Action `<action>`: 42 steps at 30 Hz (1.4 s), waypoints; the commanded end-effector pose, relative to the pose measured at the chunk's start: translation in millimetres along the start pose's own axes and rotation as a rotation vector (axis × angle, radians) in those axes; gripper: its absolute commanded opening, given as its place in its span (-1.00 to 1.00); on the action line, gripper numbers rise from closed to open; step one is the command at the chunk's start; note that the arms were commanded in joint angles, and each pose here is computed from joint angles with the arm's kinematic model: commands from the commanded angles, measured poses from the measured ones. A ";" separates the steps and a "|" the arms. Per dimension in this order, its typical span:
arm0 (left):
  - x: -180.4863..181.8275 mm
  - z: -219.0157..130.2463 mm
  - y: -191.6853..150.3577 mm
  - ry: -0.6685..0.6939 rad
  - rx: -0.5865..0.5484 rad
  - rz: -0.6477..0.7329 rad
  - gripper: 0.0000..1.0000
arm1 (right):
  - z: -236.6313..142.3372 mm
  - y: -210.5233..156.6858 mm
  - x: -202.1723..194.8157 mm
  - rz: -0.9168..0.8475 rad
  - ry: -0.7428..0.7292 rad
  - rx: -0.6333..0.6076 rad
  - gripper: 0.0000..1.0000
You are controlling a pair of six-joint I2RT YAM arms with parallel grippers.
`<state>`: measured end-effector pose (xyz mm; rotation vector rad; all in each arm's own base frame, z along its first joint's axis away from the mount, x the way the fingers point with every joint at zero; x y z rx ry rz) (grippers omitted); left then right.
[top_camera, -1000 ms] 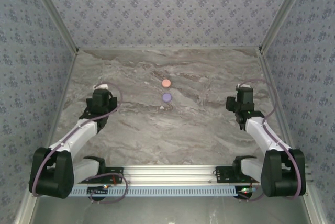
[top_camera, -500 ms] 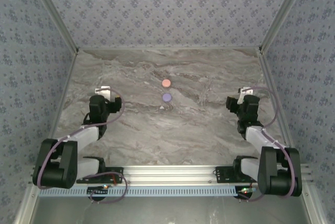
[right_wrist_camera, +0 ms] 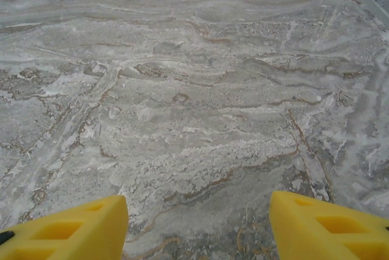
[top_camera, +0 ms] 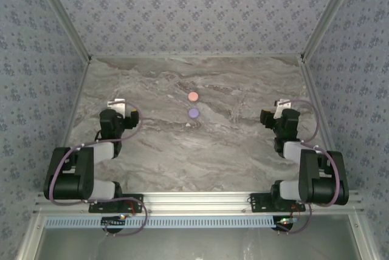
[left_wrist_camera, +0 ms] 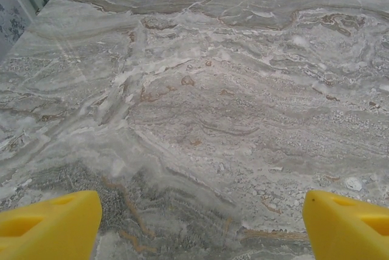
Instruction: Insert wireless bluetooth earbuds into charging case
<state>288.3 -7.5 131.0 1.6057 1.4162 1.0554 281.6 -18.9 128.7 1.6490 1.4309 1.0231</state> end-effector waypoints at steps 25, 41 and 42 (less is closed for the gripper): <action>18.1 27.1 1.2 0.064 -0.001 -0.086 0.99 | 27.4 -0.9 7.5 -0.070 0.014 -0.022 1.00; 17.5 27.2 1.5 0.066 -0.002 -0.086 0.98 | 27.7 -1.5 7.4 -0.068 0.015 -0.020 1.00; 17.3 27.3 1.5 0.065 -0.001 -0.085 0.99 | 27.5 -0.9 7.6 -0.069 0.016 -0.022 1.00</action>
Point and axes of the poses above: each hand's point on the last joint's axis, 136 mm out from that joint toward the fingers, its own z axis out along the fingers, its own x axis along the line the jaws close on, y = z × x, the point moved 9 cm from there along -z, back along the fingers, and after that the axes turned 4 degrees about z, right-handed, at the moved point
